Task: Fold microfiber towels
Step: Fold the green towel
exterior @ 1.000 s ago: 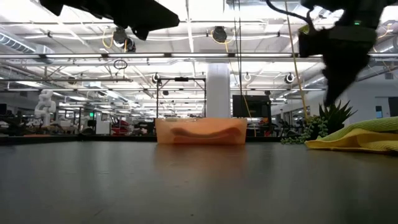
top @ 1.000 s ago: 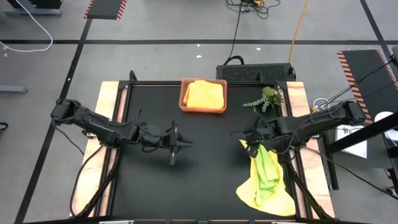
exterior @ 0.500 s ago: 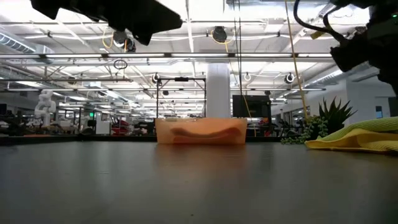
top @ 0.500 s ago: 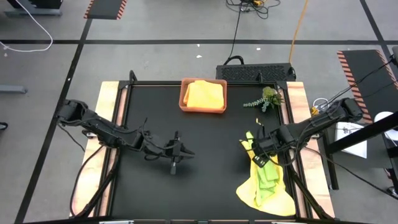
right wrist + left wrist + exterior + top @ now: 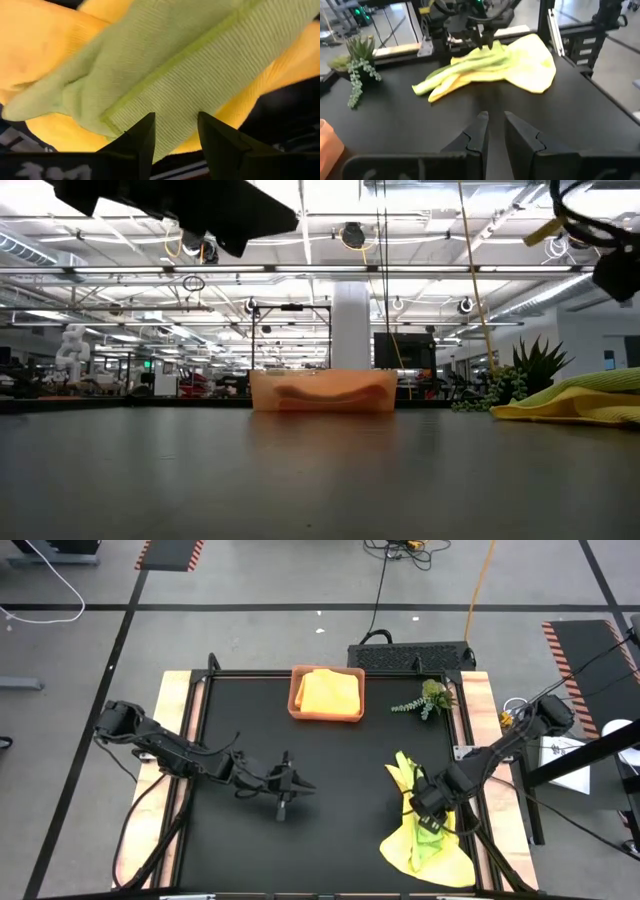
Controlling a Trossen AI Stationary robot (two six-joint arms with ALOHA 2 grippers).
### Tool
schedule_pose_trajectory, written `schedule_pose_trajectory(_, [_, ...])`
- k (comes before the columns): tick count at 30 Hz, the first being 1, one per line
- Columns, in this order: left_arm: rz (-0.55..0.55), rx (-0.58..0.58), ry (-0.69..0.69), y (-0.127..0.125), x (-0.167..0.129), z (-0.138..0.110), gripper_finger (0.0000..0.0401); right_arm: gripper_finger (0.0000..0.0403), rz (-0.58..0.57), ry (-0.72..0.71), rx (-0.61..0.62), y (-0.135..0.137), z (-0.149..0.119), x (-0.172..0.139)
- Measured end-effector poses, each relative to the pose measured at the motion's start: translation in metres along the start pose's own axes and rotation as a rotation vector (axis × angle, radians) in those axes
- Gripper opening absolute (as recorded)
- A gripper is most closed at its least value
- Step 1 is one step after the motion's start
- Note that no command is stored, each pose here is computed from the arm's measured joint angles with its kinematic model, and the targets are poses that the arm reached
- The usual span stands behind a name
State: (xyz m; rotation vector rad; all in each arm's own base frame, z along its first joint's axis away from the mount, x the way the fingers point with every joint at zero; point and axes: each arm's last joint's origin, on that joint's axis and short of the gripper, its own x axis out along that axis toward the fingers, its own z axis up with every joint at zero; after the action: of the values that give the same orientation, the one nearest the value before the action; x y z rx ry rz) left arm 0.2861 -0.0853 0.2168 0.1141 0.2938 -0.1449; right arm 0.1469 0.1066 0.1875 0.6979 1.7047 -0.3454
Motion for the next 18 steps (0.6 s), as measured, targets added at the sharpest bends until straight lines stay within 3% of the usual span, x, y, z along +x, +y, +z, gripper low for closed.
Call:
schedule_pose_trajectory(11, [0.002, -0.001, -0.016, 0.0, 0.0, 0.002, 0.0062, 0.0128, 0.019, -0.227, -0.117, 0.032, -0.017, -0.03])
schedule_pose_trajectory(14, [0.002, -0.002, -0.011, 0.0, 0.0, 0.001, 0.0062, 0.0119, -0.023, -0.234, -0.145, 0.043, -0.022, -0.018])
schedule_pose_trajectory(18, [0.002, -0.004, -0.012, 0.0, 0.0, 0.001, 0.0062, 0.0109, -0.127, -0.126, -0.148, 0.054, -0.028, 0.01])
